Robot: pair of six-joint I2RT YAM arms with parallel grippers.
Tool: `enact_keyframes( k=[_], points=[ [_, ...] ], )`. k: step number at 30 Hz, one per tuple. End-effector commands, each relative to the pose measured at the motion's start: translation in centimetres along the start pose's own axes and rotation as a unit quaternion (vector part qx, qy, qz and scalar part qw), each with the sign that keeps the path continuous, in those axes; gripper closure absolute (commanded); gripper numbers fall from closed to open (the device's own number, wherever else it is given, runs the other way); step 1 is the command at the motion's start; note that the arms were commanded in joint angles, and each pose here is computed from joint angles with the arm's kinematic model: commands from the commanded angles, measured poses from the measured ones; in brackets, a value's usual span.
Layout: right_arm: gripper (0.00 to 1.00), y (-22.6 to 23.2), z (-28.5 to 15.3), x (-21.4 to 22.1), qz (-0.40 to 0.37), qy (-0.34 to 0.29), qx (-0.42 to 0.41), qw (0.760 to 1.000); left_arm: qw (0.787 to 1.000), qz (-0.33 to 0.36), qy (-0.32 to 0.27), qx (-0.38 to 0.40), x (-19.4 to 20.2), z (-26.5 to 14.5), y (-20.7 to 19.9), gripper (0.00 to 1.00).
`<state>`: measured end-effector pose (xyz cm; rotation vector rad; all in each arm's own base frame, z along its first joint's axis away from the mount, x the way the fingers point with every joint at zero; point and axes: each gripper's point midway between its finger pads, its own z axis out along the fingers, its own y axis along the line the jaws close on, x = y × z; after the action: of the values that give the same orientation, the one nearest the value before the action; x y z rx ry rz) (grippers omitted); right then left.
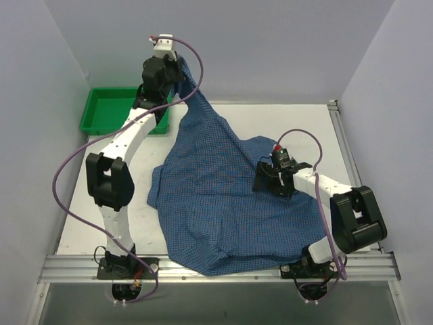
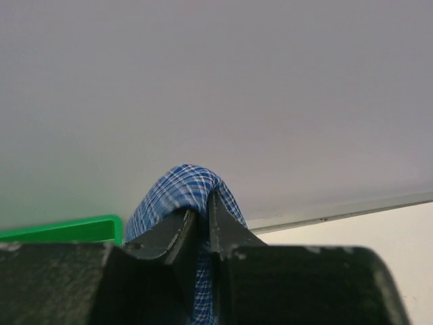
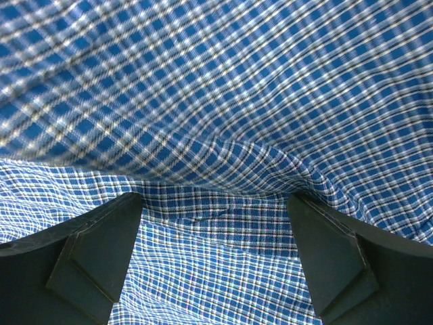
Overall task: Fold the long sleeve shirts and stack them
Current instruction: Flatten the shirt out
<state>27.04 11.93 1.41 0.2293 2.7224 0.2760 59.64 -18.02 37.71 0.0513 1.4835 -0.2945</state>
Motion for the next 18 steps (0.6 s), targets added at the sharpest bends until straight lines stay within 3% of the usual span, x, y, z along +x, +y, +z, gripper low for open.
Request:
enact_keyframes(
  k=[1, 2, 3, 8, 10, 13, 18],
  points=[
    [0.05, -2.1, -0.5, 2.8, 0.001, 0.044, 0.043, 0.998, 0.999, 0.032, -0.026, 0.019, -0.4, 2.0, -0.6, 0.8],
    [0.05, -2.0, -0.7, 2.7, -0.002, 0.041, 0.04, 0.998, 0.999, 0.033, -0.016, 0.02, 0.8, 2.6, -0.8, 0.7],
    [0.05, -1.6, -1.1, 2.0, -0.008, 0.032, 0.033, 0.999, 0.999, 0.033, -0.003, 0.012, 2.3, 3.0, -0.9, 0.46],
    [0.05, -0.5, -4.2, -1.9, -0.029, -0.021, 0.017, 0.999, 0.994, 0.009, 0.072, -0.077, 5.3, 1.9, 2.3, 0.09],
    [0.05, -0.9, -5.7, -3.6, -0.018, -0.045, 0.014, 0.999, 0.99, -0.005, 0.103, -0.095, 4.9, 0.4, 3.1, 0.03],
    [0.09, -1.7, -7.7, -7.1, 0.02, -0.08, -0.002, 0.997, 0.977, -0.011, 0.172, -0.127, 6.6, -2.9, 4.2, 0.03],
    [0.29, -2.5, -8.8, -12.7, 0.047, -0.118, -0.001, 0.992, 0.959, -0.037, 0.246, -0.133, 7.7, -10.9, 4.1, 0.03]
  ],
)
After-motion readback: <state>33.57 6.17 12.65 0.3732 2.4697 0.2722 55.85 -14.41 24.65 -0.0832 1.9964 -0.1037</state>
